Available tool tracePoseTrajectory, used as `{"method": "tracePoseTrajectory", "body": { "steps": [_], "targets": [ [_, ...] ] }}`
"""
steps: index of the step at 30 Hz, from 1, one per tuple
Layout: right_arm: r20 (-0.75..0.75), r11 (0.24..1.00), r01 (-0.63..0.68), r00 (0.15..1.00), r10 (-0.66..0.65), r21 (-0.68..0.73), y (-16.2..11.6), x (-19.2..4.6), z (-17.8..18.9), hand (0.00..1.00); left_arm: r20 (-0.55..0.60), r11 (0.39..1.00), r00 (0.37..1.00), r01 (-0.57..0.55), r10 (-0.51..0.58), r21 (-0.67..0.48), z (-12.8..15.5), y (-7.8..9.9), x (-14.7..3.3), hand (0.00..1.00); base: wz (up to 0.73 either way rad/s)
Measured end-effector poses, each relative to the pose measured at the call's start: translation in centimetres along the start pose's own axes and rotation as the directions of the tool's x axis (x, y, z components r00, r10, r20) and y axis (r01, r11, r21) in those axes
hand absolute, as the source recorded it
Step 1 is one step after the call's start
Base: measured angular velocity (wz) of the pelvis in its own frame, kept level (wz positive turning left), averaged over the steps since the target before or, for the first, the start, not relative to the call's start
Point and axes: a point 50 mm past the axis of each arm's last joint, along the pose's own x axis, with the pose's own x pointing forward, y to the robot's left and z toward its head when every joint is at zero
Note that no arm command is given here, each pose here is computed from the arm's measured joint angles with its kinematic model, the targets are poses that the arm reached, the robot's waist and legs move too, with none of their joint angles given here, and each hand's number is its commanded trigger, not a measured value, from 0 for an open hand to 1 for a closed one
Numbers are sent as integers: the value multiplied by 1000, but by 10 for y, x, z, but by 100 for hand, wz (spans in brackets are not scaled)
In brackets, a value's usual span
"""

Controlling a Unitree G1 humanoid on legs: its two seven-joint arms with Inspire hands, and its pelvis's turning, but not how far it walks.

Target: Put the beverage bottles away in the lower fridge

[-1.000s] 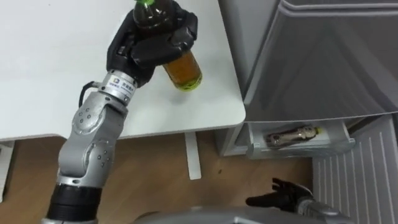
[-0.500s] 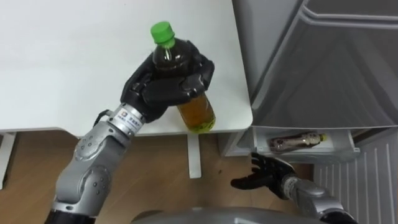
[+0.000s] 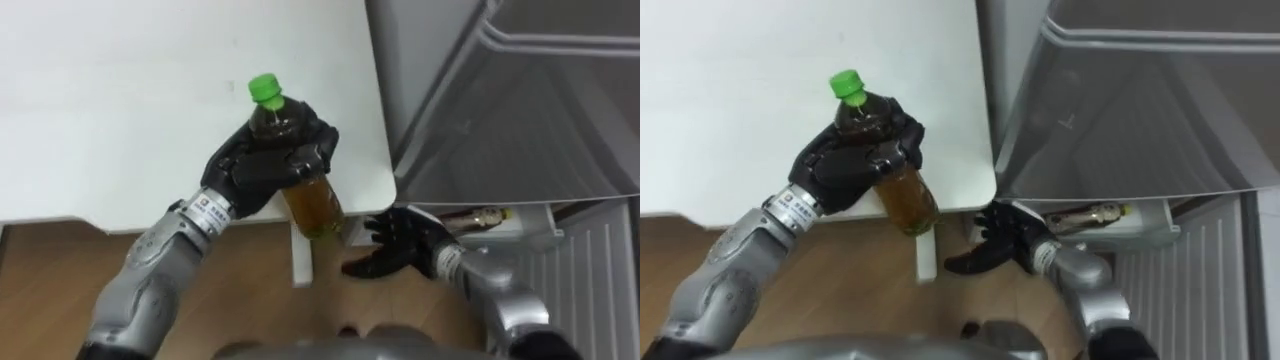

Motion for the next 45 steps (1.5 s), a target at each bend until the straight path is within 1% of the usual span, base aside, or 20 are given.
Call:
{"method": "tracePoseTrajectory", "body": {
  "steps": [3,5,12,14,20,26,30,37,43,45],
  "targets": [
    [21,994,-104,994,105,-43,-1,-4,13,0,-106,1000,994,-5,5,-2,-12,4,-8,100,-4],
    [18,987,-150,988,151,-55,1,-8,14,0,-138,1000,990,11,-9,9,-14,4,-11,100,5],
    [31,958,-271,961,275,-94,8,-11,24,0,-187,1000,982,18,-16,6,-22,4,-14,100,10],
    [17,946,-309,950,312,-103,8,-13,24,0,-211,999,977,39,-40,-10,-29,2,-14,100,9],
    [-14,930,-351,936,352,-113,8,-16,22,0,-262,996,961,76,-84,-42,-42,-2,-15,100,1],
    [-38,922,-374,928,372,-100,11,-15,18,0,-264,991,956,118,-129,-57,-43,-5,-15,100,0],
    [-36,922,-374,928,372,-103,11,-15,19,0,-266,990,954,127,-139,-59,-43,-6,-15,100,0],
    [-32,922,-373,928,371,-108,10,-15,20,0,-285,991,949,130,-134,-33,-41,-1,-20,100,0],
    [7,912,-375,924,381,-166,13,-24,28,0,-277,992,953,125,-121,-1,-38,1,-21,100,4],
    [19,905,-392,916,400,-165,14,-24,30,0,-286,990,951,136,-119,39,-37,0,-20,100,0]
  ]
}}
